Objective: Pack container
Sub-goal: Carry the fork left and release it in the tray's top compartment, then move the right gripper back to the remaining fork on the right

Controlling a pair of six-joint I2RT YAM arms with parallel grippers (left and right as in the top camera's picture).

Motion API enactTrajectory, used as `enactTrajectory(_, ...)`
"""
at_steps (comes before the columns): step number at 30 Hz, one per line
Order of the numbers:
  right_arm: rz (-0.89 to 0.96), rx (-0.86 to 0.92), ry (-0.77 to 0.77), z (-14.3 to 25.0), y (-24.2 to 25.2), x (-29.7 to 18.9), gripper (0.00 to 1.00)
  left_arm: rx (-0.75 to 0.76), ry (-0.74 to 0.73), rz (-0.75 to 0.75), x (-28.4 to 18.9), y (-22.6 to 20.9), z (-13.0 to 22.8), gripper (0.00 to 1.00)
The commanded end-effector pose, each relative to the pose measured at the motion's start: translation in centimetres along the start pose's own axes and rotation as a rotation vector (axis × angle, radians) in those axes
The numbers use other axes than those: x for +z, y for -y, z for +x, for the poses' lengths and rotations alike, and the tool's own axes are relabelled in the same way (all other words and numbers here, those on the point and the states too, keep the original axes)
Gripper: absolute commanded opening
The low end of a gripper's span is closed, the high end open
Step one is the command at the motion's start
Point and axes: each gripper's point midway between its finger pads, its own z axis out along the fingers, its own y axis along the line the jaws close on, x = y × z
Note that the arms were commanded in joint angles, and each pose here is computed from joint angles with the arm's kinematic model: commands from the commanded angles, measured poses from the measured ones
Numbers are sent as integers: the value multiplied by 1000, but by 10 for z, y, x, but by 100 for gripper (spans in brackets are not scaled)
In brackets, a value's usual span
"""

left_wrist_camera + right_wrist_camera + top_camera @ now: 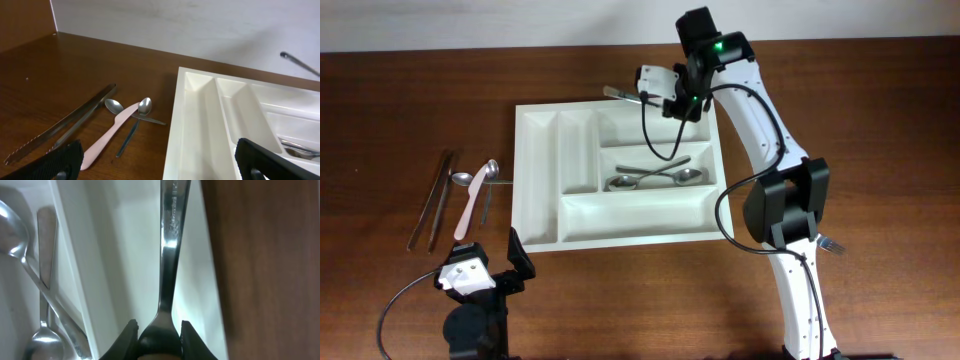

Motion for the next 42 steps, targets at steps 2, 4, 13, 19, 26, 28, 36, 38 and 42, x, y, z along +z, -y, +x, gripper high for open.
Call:
enactTrajectory(2, -26, -1, -15, 11, -5, 11, 4, 19, 3, 5, 0, 0, 1, 99)
enactTrajectory(4, -26, -1, -15, 11, -4, 12, 19, 18, 3, 5, 0, 0, 1, 99)
enactTrajectory(13, 32, 62, 10, 10, 12, 10, 44, 18, 3, 5, 0, 0, 1, 99)
enactTrajectory(19, 89, 193, 38, 11, 30, -3, 59, 18, 3, 5, 0, 0, 1, 99)
enactTrajectory(26, 275, 547, 94, 36, 82, -77, 68, 18, 3, 5, 0, 0, 1, 99)
enactTrajectory(28, 340, 674, 79, 59, 94, -100, 67, 18, 3, 5, 0, 0, 1, 99)
enactTrajectory(36, 277, 1051, -60, 167, 65, -147, 67, 18, 3, 5, 0, 0, 1, 99)
enactTrajectory(38, 216, 1118, -112, 190, 47, -150, 70, 18, 3, 5, 0, 0, 1, 99)
enactTrajectory(42, 170, 1273, -133, 224, 31, -162, 70, 18, 3, 5, 0, 0, 1, 99)
